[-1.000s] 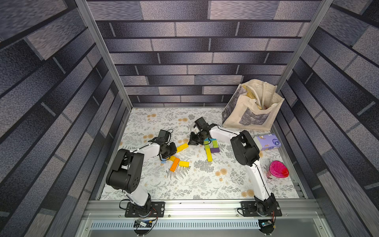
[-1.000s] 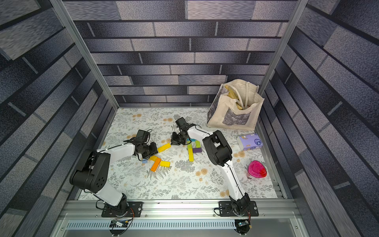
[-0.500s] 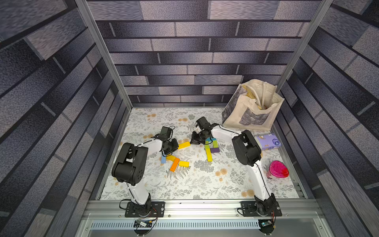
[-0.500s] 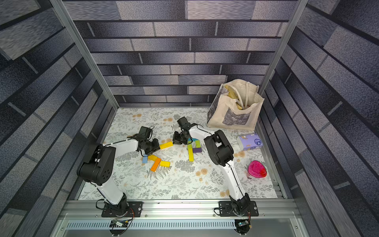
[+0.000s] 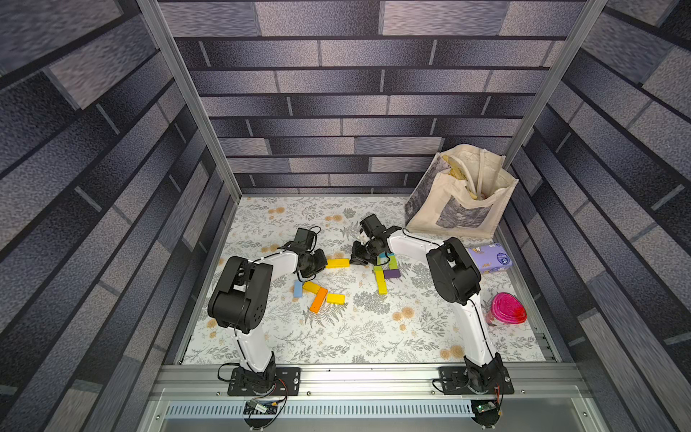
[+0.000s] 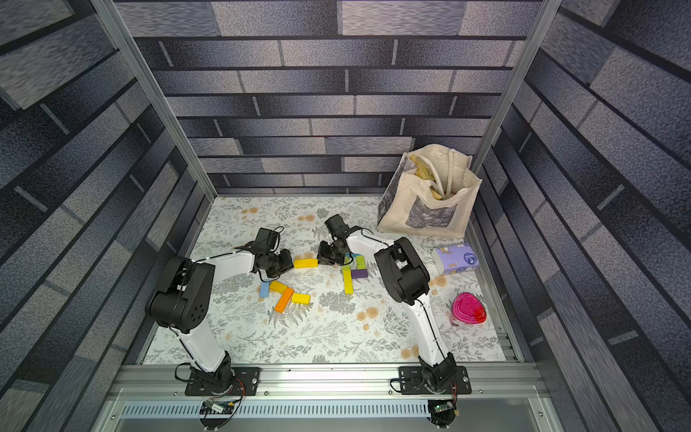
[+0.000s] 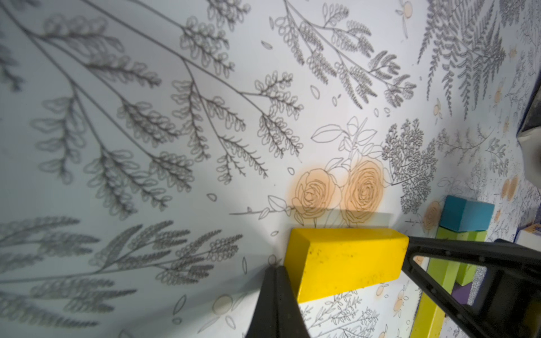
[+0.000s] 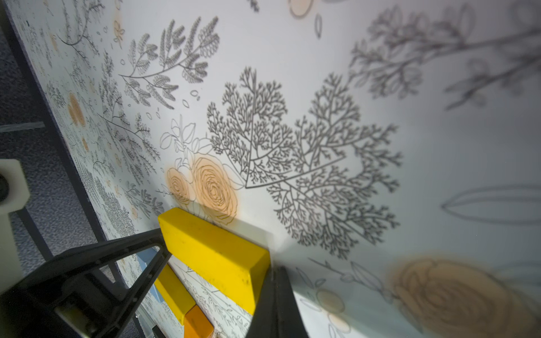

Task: Assemble the letter p with building blocks
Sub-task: Move the building block to the center of the board, then pick up the building block from the center of the board, then place the building block at the center of the board, then assemble the building block at the center of the board.

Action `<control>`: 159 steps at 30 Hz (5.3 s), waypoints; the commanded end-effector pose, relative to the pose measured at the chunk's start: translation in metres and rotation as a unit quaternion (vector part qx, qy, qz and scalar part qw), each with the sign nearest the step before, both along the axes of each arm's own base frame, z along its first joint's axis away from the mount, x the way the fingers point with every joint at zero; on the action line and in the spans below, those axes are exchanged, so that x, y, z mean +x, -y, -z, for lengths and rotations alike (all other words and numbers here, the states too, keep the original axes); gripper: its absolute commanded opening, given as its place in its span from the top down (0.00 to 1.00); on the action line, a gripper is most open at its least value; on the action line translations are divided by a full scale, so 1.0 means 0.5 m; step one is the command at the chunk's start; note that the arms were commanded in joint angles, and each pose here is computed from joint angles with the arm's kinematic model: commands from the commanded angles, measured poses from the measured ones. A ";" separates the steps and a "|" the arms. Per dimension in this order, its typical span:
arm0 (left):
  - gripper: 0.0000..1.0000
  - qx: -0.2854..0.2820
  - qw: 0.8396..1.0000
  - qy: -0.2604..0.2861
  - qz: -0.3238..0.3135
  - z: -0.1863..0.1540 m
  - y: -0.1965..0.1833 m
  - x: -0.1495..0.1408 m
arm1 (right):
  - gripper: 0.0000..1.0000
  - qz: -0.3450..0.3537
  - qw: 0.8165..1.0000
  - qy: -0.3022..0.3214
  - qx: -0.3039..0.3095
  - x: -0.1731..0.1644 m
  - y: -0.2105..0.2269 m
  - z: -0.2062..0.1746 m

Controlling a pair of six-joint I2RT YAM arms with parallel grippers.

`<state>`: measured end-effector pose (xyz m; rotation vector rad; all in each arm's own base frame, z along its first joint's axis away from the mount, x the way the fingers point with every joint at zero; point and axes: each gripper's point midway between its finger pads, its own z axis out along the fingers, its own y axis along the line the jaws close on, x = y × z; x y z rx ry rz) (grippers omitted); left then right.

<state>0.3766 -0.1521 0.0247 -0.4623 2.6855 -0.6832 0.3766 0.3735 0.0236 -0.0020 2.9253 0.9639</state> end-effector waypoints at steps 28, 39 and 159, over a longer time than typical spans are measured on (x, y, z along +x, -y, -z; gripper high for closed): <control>0.50 0.049 0.984 0.112 -0.129 -0.151 -0.189 -0.096 | 0.40 -0.402 0.872 0.250 -0.127 -0.306 -0.040 -0.111; 0.51 0.013 0.981 0.100 -0.163 -0.131 -0.216 -0.107 | 0.38 -0.434 0.843 0.263 -0.176 -0.309 -0.048 -0.058; 0.99 -0.036 0.998 0.051 0.010 -0.062 0.124 -0.062 | 1.00 -0.056 0.978 0.146 -0.136 -0.094 0.064 -0.087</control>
